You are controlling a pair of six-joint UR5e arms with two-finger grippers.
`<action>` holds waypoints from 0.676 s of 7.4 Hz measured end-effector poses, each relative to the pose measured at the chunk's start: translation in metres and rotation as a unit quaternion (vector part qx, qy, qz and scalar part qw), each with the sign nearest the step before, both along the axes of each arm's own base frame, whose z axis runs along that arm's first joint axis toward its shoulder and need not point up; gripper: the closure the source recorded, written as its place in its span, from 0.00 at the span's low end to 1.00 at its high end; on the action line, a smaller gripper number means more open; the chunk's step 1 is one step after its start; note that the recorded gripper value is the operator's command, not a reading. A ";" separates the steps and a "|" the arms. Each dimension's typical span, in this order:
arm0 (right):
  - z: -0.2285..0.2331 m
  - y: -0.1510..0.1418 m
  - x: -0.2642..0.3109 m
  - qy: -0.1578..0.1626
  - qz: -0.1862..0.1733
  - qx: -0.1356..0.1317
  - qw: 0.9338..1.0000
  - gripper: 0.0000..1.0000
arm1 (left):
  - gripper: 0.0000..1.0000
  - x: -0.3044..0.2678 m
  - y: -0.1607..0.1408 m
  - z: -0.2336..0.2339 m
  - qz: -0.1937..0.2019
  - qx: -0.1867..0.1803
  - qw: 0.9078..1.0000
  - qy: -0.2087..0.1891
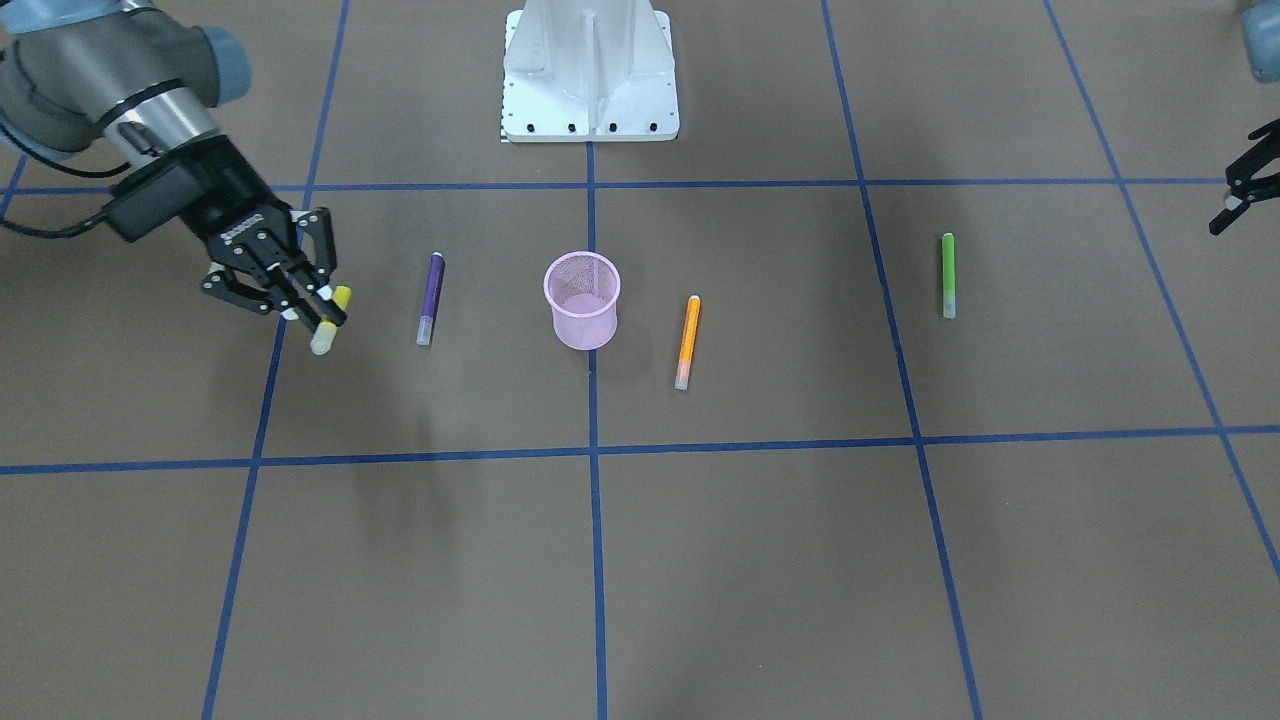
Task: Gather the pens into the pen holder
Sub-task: 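Lower the yellow marker into the lavender cup and open the right gripper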
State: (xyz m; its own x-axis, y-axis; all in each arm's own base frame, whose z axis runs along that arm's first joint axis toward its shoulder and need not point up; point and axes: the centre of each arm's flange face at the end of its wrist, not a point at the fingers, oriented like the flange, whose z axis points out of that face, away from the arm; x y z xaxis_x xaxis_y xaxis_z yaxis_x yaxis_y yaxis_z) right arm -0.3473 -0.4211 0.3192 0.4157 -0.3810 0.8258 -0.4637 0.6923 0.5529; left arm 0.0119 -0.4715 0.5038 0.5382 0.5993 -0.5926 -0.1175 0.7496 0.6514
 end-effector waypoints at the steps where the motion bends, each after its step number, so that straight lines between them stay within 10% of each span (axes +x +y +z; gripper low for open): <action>1: -0.023 0.019 -0.041 -0.014 0.027 0.014 0.999 1.00 | 0.00 0.002 0.000 0.000 0.002 0.001 1.000 0.000; 5: -0.090 0.054 -0.168 -0.016 0.111 0.029 0.993 1.00 | 0.00 0.010 0.000 0.002 0.010 -0.002 1.000 -0.001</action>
State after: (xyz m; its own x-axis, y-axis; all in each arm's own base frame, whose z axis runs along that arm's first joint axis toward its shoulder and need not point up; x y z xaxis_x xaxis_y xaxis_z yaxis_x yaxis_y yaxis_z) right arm -0.5158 -0.3673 0.2295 0.4689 -0.3297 0.8194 -0.6193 0.5387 0.5712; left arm 0.0215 -0.4717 0.5062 0.5274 0.6075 -0.5940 -0.1336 0.7497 0.6481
